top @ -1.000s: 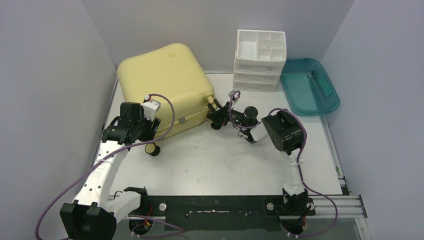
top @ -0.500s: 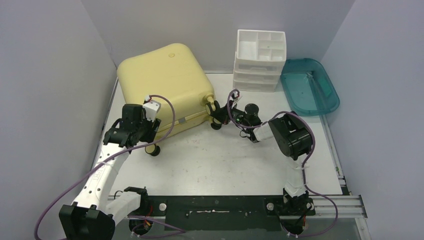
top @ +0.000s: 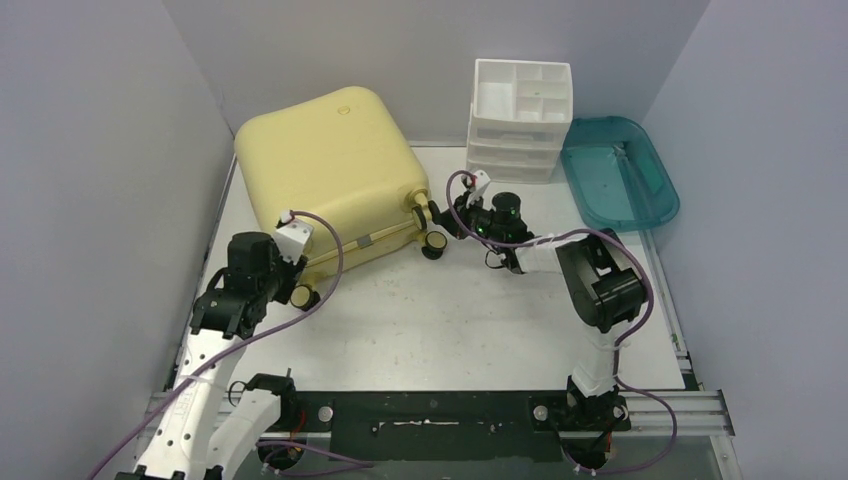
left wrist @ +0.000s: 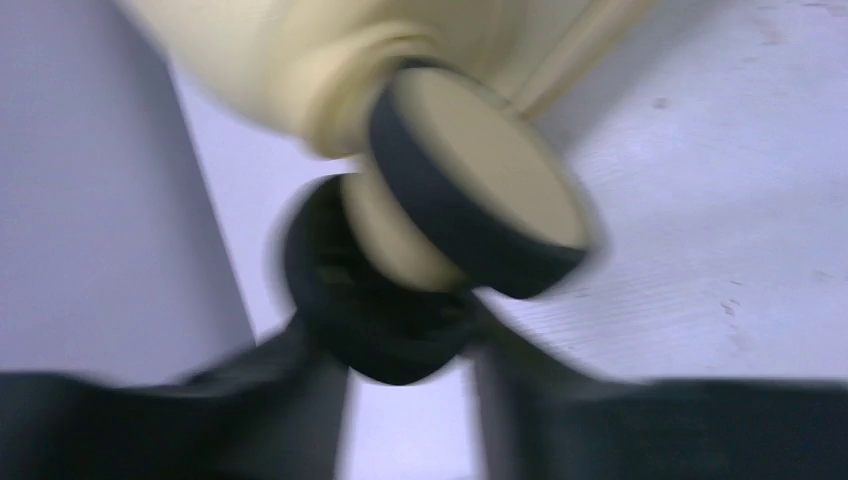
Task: Open, take out, and arrange the luggage
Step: Unzip the luggage at the center of the board.
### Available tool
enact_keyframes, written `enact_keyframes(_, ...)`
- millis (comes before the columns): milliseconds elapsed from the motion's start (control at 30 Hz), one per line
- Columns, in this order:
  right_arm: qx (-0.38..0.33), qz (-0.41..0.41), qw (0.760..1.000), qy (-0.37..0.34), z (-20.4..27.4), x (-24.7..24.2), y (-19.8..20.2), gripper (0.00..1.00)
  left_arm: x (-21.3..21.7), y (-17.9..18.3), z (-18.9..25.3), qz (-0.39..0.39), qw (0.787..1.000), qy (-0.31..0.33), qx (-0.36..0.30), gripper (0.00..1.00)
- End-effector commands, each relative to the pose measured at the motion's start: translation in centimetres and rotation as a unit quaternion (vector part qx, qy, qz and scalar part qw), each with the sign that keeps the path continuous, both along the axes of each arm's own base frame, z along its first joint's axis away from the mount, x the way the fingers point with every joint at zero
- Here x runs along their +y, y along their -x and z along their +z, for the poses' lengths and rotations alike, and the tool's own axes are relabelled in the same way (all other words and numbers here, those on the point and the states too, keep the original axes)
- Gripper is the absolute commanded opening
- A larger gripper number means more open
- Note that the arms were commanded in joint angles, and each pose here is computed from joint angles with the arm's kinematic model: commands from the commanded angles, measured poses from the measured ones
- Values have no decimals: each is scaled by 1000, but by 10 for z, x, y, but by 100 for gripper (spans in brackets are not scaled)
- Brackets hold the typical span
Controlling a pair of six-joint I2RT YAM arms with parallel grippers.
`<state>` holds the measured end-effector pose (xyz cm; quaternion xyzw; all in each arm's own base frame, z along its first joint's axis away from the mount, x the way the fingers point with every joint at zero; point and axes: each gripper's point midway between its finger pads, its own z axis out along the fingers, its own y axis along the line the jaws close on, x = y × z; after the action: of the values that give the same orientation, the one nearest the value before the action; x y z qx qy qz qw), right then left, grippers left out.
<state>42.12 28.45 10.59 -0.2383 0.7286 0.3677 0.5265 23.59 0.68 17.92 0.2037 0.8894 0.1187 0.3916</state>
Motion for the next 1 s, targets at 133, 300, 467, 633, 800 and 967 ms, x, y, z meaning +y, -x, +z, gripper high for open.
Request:
enact_keyframes(133, -45, -126, 980, 150, -8, -56, -85, 0, 17, 13, 0, 6, 999, -40, -1, 0)
enact_keyframes(300, -44, -109, 980, 159, -10, -40, -98, 0, 18, 10, 0, 7, 999, -42, -4, 0)
enact_keyframes(467, -38, -100, 979, 172, -14, -28, -113, 0, 16, 10, 1, 5, 999, -37, -7, 0)
enact_keyframes(633, -42, -59, 982, 176, -12, -10, -120, 0, 17, 4, 18, 27, 999, -19, -39, 0)
enact_keyframes(800, -57, -19, 980, 187, -7, 1, -125, 0, 37, -14, 57, 107, 989, -16, -98, 0)
enact_keyframes(967, -85, 45, 982, 165, 9, 22, -113, 0, 79, -31, 80, 229, 962, -52, -136, 0)
